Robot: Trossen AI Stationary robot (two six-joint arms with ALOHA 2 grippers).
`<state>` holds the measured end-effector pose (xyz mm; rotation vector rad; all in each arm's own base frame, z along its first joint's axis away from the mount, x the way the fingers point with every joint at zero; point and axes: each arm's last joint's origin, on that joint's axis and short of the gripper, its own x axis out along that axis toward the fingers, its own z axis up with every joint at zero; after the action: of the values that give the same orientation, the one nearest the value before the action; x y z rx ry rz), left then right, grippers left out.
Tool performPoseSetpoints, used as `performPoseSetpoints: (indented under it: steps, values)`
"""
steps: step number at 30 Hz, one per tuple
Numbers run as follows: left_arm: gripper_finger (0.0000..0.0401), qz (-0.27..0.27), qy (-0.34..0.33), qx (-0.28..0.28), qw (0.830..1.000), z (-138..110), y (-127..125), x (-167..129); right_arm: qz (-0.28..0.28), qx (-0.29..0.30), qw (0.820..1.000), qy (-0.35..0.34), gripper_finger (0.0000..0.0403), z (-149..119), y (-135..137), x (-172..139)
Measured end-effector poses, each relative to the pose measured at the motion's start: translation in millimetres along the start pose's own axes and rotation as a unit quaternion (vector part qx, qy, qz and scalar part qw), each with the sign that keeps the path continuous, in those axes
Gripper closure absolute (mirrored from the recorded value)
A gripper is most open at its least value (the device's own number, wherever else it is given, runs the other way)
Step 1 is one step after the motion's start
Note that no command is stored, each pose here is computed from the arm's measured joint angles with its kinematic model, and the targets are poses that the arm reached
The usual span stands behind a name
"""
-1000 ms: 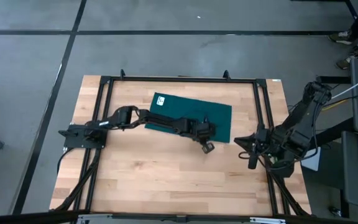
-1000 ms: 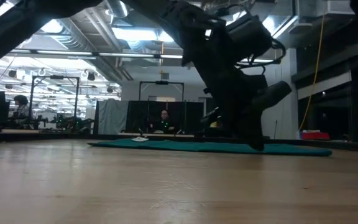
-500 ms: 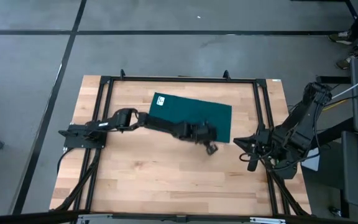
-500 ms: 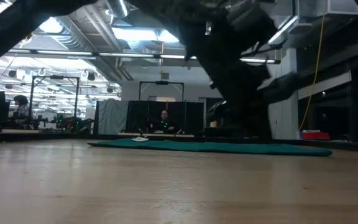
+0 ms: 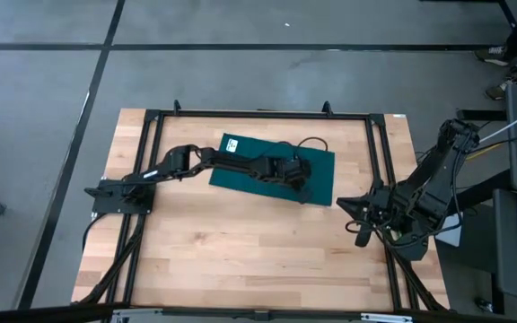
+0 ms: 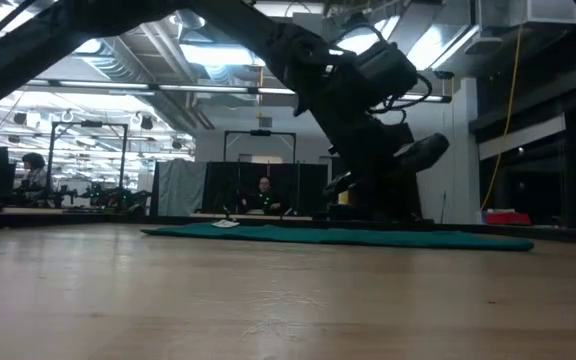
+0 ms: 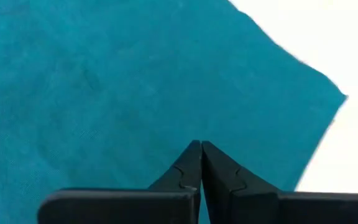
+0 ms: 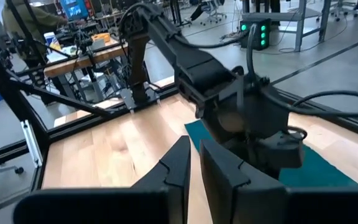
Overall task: Fold microfiber towels
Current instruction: Fold the green towel
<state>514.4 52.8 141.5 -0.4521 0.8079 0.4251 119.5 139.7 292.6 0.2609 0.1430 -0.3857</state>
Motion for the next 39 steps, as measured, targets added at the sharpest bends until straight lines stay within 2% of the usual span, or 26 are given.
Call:
performPoseSetpoints:
  steps: [11,17,24,31,35,37,39]
  values:
    - [0.0399,0.013,0.055,0.03,0.998,-21.5,-9.5,4.5,0.01,-0.001,1.0,-0.017,0.0364,6.7,8.1,-0.4]
    - [0.0399,0.023,0.115,0.073,0.99,-49.8,-35.7,-6.4,0.019,0.002,1.0,-0.019,0.0364,8.5,11.0,-2.1]
    - [0.0399,0.035,0.161,0.096,0.982,-91.4,-85.0,-42.4,0.021,0.011,0.999,-0.022,0.0371,9.9,12.5,-2.7]
    - [0.0399,0.114,0.209,0.101,0.966,-150.4,-124.1,-91.1,0.024,0.008,0.999,-0.024,0.0391,11.5,14.1,-2.9]
    - [0.0399,0.155,0.182,0.092,0.967,-180.4,-144.4,-121.3,0.026,0.008,0.999,-0.025,0.0396,12.1,14.8,-2.9]
    - [0.0399,0.158,0.125,0.08,0.976,-185.8,-156.4,-145.3,0.026,0.004,0.999,-0.025,0.0394,12.1,14.8,-2.6]
    - [0.0399,0.167,0.045,0.042,0.984,-185.4,-161.8,-172.4,0.023,0.006,0.999,-0.026,0.0386,12.6,14.4,-1.7]
